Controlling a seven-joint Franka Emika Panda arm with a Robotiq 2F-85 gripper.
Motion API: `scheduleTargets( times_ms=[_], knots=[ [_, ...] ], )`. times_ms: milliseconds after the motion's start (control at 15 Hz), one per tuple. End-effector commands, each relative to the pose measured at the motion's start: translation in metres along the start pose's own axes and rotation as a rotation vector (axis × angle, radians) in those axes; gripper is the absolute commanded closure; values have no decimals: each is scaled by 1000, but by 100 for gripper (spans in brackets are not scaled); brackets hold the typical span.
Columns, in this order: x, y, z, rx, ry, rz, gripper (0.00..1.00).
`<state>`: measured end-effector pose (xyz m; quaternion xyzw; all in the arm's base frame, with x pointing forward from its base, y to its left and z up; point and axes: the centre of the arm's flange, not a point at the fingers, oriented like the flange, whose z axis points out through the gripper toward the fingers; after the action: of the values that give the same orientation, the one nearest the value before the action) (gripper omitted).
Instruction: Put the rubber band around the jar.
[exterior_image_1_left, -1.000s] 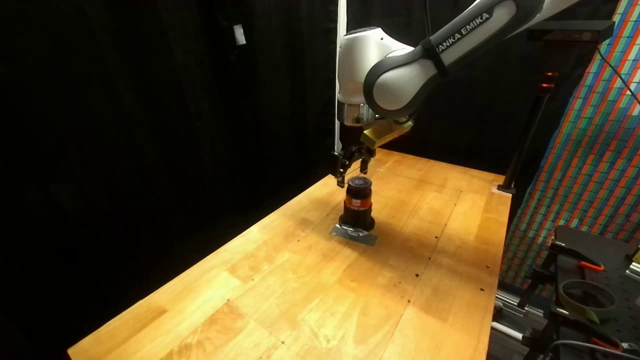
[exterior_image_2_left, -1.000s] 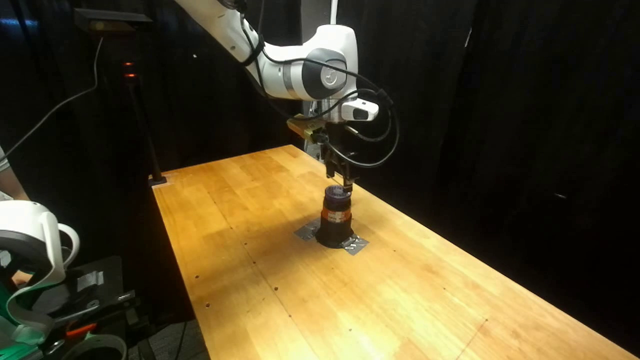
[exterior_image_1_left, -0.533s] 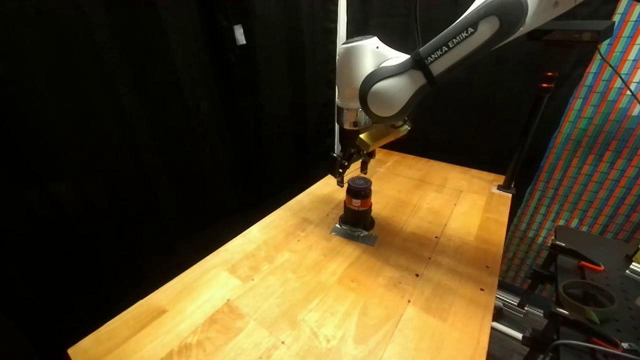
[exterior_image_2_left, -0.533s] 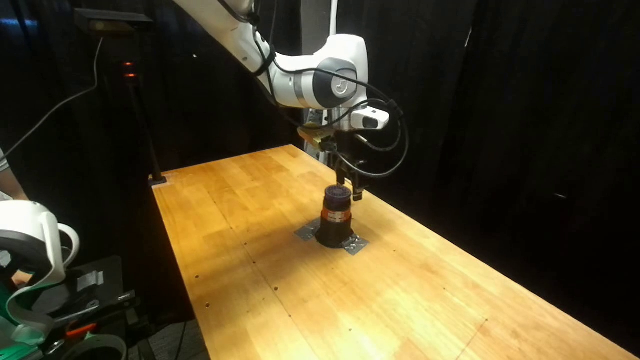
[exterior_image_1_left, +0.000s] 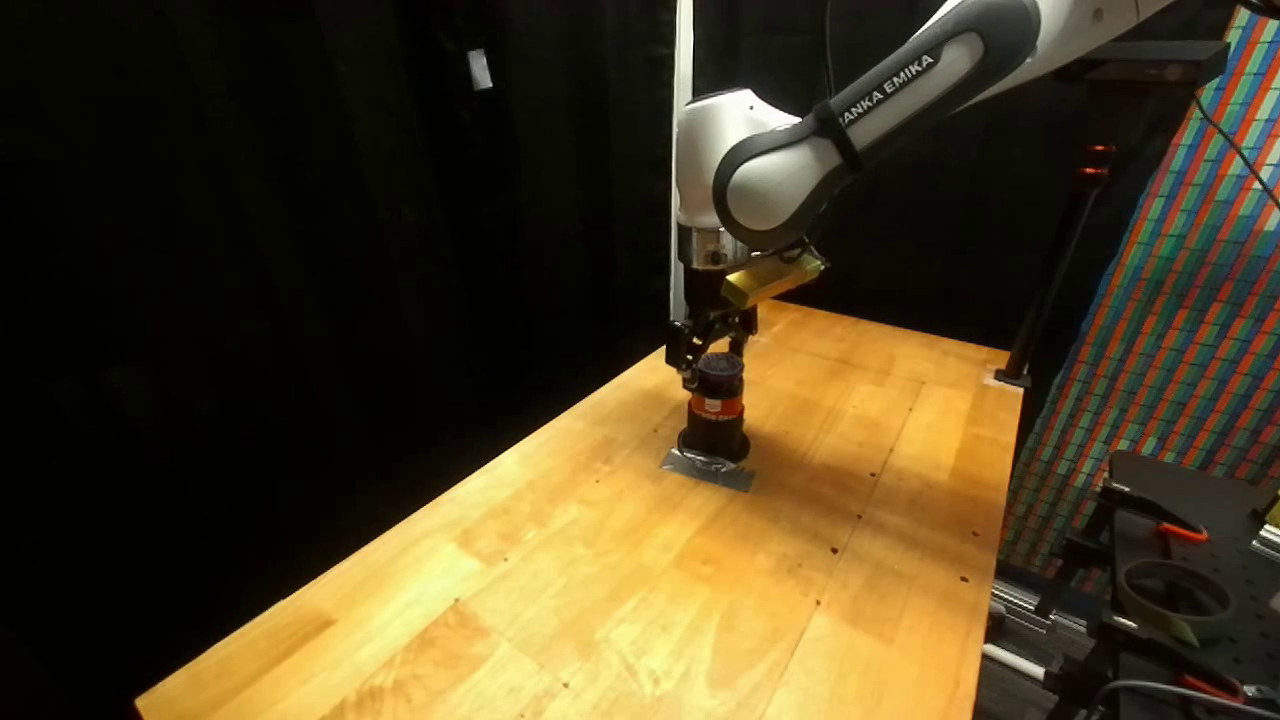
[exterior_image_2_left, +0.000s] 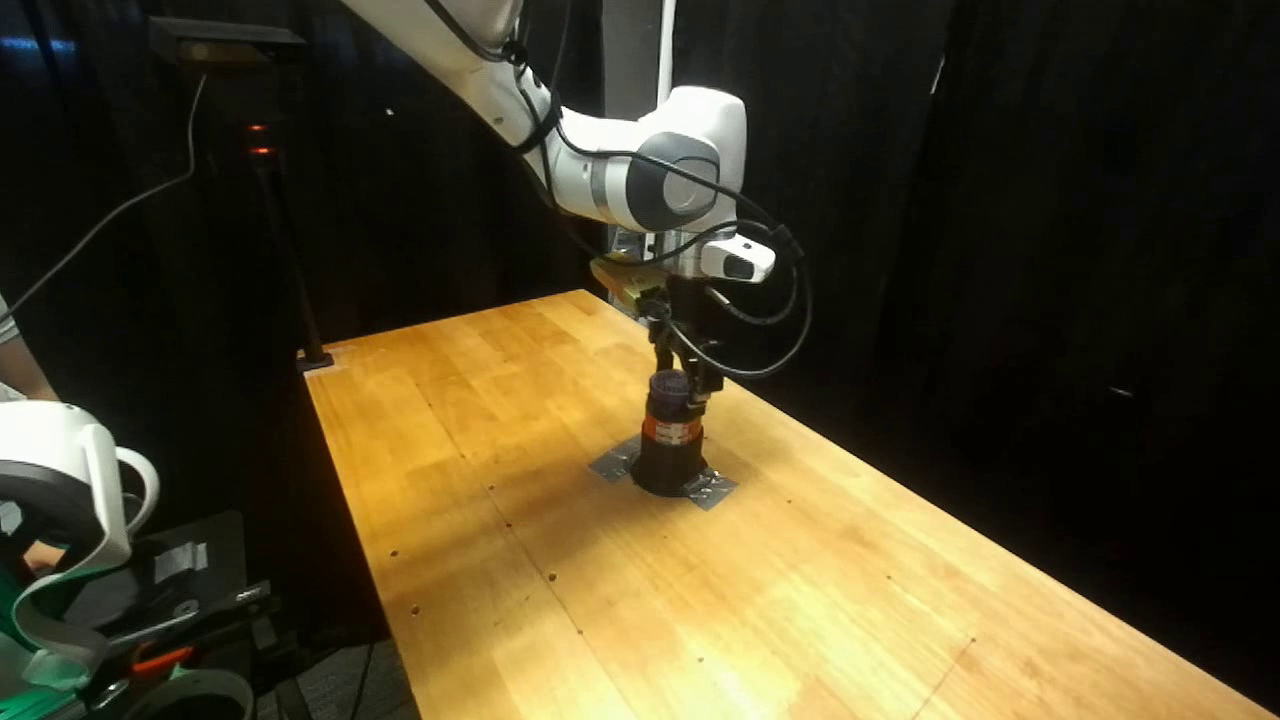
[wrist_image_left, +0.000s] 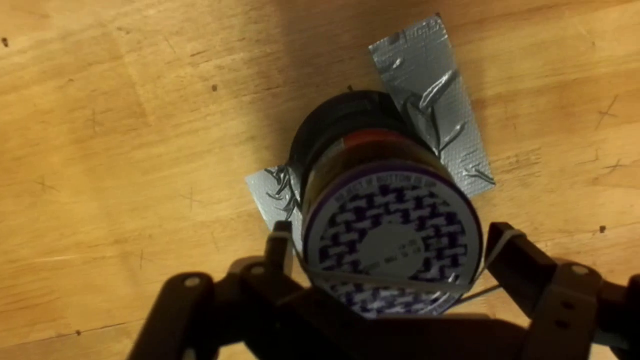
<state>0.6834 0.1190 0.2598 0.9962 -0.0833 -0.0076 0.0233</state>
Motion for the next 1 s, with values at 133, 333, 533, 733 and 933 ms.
scheduleTargets(
  times_ms=[133, 333, 533, 733, 933],
  knots=[
    [-10, 17, 8, 164, -166, -113, 0],
    [-20, 33, 11, 236, -219, -140, 0],
    [-30, 41, 16, 271, -251, -151, 0],
    [-48, 41, 19, 274, -244, -138, 0],
    [-69, 41, 16, 245, -211, -127, 24]
  ],
)
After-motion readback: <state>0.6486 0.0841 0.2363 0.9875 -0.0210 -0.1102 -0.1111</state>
